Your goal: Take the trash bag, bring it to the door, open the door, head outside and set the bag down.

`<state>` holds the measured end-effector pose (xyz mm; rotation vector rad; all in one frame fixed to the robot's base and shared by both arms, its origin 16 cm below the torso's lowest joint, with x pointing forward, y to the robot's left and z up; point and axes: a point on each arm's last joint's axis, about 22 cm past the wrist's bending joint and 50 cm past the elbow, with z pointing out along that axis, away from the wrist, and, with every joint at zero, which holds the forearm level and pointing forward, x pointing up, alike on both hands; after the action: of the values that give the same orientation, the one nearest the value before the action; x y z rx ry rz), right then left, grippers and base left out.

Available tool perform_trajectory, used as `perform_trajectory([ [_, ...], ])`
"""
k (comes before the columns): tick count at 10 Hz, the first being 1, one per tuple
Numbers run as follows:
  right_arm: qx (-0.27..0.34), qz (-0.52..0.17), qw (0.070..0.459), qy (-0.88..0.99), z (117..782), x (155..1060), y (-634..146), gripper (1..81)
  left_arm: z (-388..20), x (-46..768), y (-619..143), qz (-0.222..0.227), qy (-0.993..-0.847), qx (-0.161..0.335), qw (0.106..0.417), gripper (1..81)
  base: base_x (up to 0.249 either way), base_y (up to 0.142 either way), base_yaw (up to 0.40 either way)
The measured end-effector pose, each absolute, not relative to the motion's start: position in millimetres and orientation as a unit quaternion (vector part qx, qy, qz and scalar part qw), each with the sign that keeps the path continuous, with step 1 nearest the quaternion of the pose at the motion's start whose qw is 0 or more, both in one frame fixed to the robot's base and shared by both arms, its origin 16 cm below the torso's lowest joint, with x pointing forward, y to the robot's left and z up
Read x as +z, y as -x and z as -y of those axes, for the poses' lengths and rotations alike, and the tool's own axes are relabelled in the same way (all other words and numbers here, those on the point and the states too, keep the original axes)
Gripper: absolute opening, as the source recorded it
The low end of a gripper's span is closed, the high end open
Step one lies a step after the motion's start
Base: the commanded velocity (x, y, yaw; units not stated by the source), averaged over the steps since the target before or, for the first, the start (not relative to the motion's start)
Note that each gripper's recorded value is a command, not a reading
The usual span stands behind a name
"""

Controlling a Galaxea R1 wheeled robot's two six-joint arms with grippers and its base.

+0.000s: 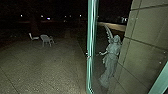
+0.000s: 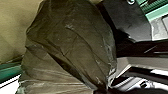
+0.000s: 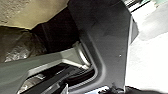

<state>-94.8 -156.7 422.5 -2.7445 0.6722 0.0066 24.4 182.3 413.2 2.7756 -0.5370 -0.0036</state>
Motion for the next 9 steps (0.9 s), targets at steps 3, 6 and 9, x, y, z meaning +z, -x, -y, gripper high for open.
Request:
perform_trajectory([
  [3, 0.01, -0.234, 0.167, 0.958, 140, 425, 100, 81.1, -191, 412, -23, 0.188, -0.971, -0.004, 0.151, 1.0, 0.1, 0.0, 0.0],
  [6, 0.007, -0.233, 0.165, 0.958, 146, 424, 98, 81.1, -189, 412, -19, 0.187, -0.971, -0.007, 0.151, 1.0, 0.093, 0.0, 0.0],
  [9, 0.008, -0.233, 0.166, 0.958, 143, 424, 98, 81.1, -192, 412, -20, 0.187, -0.971, -0.007, 0.15, 1.0, 0.084, 0.0, 0.0],
])
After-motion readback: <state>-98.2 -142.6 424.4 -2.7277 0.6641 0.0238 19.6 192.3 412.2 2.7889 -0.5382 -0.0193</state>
